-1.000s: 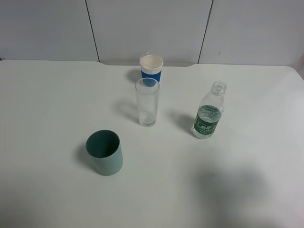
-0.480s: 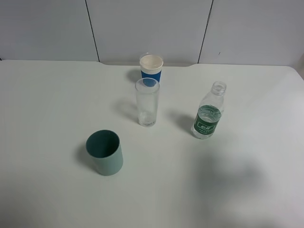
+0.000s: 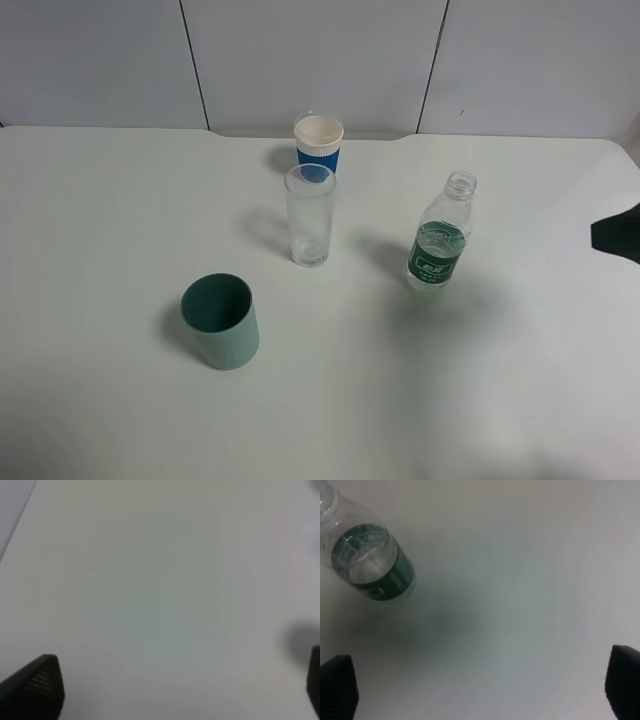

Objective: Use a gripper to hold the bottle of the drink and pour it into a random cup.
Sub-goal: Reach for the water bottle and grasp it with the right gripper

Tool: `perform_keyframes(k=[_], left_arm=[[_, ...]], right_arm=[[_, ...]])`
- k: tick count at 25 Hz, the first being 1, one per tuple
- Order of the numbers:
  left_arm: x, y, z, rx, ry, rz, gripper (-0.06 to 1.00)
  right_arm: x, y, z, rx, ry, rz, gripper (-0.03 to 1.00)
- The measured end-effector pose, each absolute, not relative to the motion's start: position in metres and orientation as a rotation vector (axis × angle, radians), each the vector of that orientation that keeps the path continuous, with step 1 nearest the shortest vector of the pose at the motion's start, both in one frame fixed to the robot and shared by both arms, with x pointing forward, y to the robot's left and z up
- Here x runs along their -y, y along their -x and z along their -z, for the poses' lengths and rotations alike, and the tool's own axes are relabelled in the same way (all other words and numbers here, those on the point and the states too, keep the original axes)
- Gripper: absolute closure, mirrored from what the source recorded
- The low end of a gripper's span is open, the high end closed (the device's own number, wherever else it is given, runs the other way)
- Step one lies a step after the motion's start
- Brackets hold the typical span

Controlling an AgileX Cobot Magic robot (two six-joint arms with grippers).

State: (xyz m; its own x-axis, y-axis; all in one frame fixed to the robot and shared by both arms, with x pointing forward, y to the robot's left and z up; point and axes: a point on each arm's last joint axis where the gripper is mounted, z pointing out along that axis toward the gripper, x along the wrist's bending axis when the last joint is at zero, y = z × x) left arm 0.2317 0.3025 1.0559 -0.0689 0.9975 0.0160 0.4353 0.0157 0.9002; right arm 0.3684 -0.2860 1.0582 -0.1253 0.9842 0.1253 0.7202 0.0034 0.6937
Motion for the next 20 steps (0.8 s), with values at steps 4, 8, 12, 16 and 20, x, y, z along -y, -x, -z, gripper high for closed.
perform_keyframes(k=[4, 8, 12, 16, 20], left_arm=[[-0.303, -0.232, -1.056, -1.591, -1.500, -1.016, -0.04], [-0.303, -0.232, -1.056, -1.591, -1.500, -1.016, -0.04], [-0.303, -0.232, -1.056, -1.591, -1.500, -1.015, -0.04], [-0.303, -0.232, -1.056, -1.591, -1.500, -1.015, -0.04], [-0.303, -0.232, -1.056, -1.591, -1.500, -1.015, -0.04]], right_arm=[[0.284, -0.386, -1.047, -1.986, -1.726, -0.853, -0.02], [0.268, -0.401, -1.036, -2.114, -1.639, -0.848, -0.02], [0.247, -0.415, -1.025, -2.207, -1.556, -0.865, -0.02], [0.231, -0.427, -1.009, -2.278, -1.539, -0.841, -0.02], [0.224, -0.434, -0.994, -2.317, -1.580, -0.797, -0.02]])
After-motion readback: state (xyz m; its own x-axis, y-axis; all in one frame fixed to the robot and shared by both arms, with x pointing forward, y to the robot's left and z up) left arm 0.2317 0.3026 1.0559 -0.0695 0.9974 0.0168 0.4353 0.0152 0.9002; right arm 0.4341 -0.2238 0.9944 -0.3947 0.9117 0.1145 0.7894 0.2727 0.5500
